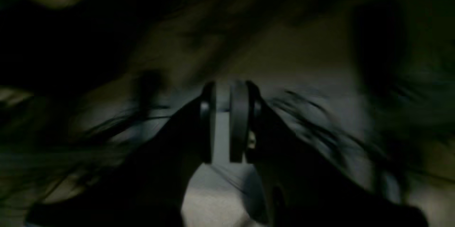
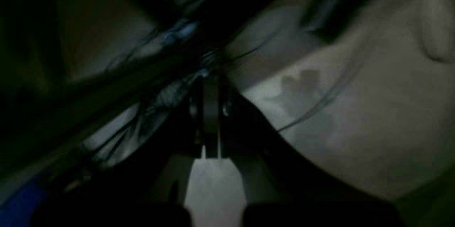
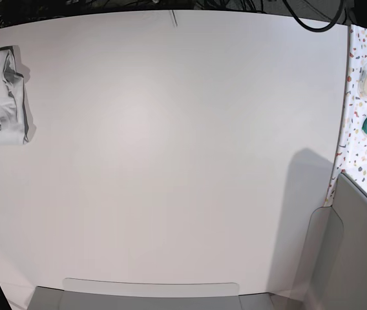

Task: Layout the t-shirt on the table in an organized manner, then fold the t-shirt properly

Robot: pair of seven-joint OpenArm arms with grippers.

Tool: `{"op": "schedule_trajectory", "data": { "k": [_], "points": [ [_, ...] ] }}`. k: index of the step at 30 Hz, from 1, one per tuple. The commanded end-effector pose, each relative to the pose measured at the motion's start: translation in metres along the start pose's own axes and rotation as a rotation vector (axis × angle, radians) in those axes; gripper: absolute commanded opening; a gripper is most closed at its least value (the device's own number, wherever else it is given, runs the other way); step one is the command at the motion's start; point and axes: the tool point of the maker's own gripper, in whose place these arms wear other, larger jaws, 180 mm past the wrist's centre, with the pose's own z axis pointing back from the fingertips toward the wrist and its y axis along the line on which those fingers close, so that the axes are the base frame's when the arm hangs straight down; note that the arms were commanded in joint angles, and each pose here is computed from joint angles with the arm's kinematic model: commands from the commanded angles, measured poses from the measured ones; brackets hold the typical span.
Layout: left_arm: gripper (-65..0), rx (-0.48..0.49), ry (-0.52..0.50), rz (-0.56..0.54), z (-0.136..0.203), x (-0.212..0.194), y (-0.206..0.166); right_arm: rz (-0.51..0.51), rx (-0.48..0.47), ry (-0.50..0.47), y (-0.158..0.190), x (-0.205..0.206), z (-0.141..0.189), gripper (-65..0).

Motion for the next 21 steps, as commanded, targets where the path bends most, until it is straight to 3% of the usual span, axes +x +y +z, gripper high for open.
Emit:
{"op": "schedule_trajectory", "data": {
  "k": [1,5,8,10,15,21],
  "points": [
    [-57.7,-0.063,0.03,-0.023,0.001,-0.006,-0.013,0.005,-0.024,0.003,-0.004,-0.001,-0.001,-65.0],
    [-57.7,-0.3,0.173,0.014,-0.015,-0.01,-0.073,0.072,-0.095,-0.002,0.002,0.013,-0.014,-65.0],
    [-57.7,-0.361,0.3,0.095,-0.024,-0.014,-0.095,0.152,-0.162,-0.011,-0.002,0.027,-0.019,-65.0],
    [-57.7,-0.37,0.372,0.173,-0.035,-0.009,-0.106,0.177,-0.193,-0.021,-0.004,0.034,-0.021,-65.0],
    [-57.7,-0.289,0.518,0.316,-0.063,-0.002,-0.106,0.183,-0.184,-0.05,0.008,0.052,-0.028,-65.0],
    [-57.7,-0.246,0.51,0.349,-0.091,0.017,-0.097,0.173,-0.128,-0.081,0.046,0.068,-0.041,-65.0]
  ]
}}
